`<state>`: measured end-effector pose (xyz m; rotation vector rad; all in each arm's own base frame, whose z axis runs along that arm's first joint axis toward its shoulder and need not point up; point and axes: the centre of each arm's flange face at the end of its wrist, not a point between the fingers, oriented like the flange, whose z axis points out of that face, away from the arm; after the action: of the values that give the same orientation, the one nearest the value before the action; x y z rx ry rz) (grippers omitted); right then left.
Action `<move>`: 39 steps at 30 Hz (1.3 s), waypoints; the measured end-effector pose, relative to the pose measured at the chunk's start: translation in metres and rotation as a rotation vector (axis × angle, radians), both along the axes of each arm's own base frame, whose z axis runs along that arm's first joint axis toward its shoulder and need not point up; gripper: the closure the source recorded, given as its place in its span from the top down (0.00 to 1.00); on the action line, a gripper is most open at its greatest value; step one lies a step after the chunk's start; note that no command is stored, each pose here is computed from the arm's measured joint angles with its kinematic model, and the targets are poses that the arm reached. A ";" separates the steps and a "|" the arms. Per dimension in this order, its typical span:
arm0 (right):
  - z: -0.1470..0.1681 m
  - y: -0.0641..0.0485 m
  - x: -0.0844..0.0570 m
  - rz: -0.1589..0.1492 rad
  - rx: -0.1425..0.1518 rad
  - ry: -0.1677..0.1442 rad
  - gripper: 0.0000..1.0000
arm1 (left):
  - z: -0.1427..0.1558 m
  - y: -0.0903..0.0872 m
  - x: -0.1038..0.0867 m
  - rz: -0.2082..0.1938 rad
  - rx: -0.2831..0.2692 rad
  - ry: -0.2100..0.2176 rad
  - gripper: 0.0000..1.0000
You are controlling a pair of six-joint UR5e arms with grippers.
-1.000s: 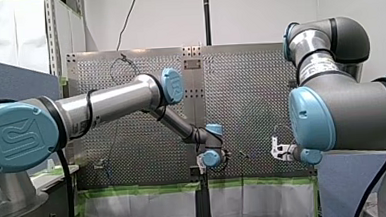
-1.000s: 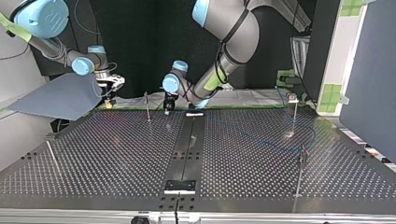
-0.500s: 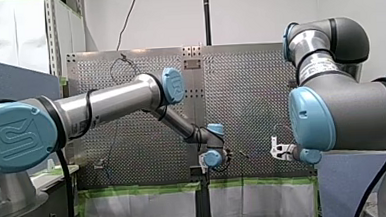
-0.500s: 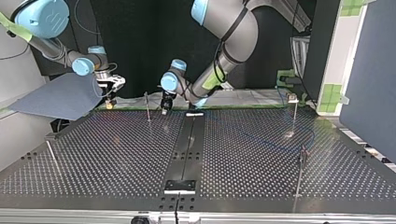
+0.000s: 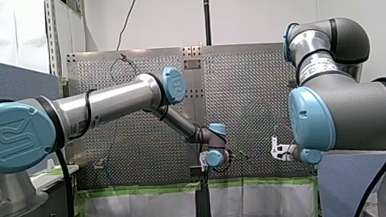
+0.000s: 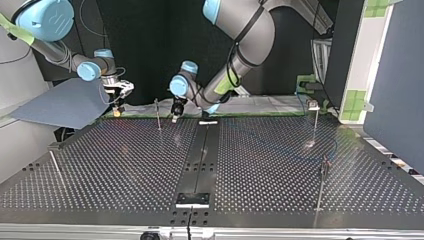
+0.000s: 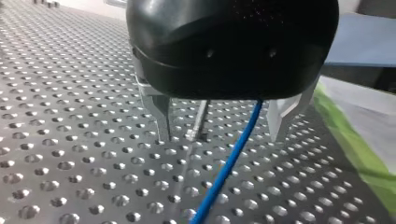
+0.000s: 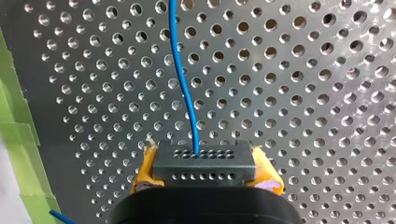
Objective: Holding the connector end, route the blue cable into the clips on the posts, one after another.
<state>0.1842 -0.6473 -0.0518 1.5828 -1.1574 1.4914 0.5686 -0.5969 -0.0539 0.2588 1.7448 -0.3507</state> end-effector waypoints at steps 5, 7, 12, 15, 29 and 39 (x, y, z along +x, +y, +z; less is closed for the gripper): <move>-0.001 0.001 0.001 0.002 0.003 -0.002 0.00 | -0.002 -0.001 -0.011 0.003 0.087 0.015 1.00; -0.002 0.001 0.002 0.004 0.004 -0.003 0.00 | -0.002 -0.003 -0.016 -0.003 0.118 0.022 1.00; -0.003 0.002 0.002 0.005 0.006 -0.005 0.00 | 0.000 -0.007 -0.032 -0.021 0.187 0.044 1.00; -0.003 0.002 0.002 0.005 0.007 -0.005 0.00 | 0.001 -0.006 -0.039 -0.027 0.211 0.064 1.00; -0.005 0.002 0.002 0.006 0.012 -0.010 0.00 | 0.027 -0.026 -0.091 -0.099 0.213 0.066 1.00; -0.006 0.003 0.003 0.006 0.015 -0.014 0.00 | 0.025 -0.040 -0.111 -0.131 0.167 0.067 1.00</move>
<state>0.1870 -0.6445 -0.0576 1.5891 -1.1760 1.5033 0.4577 -0.6371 -0.0286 0.4878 1.8298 -0.3113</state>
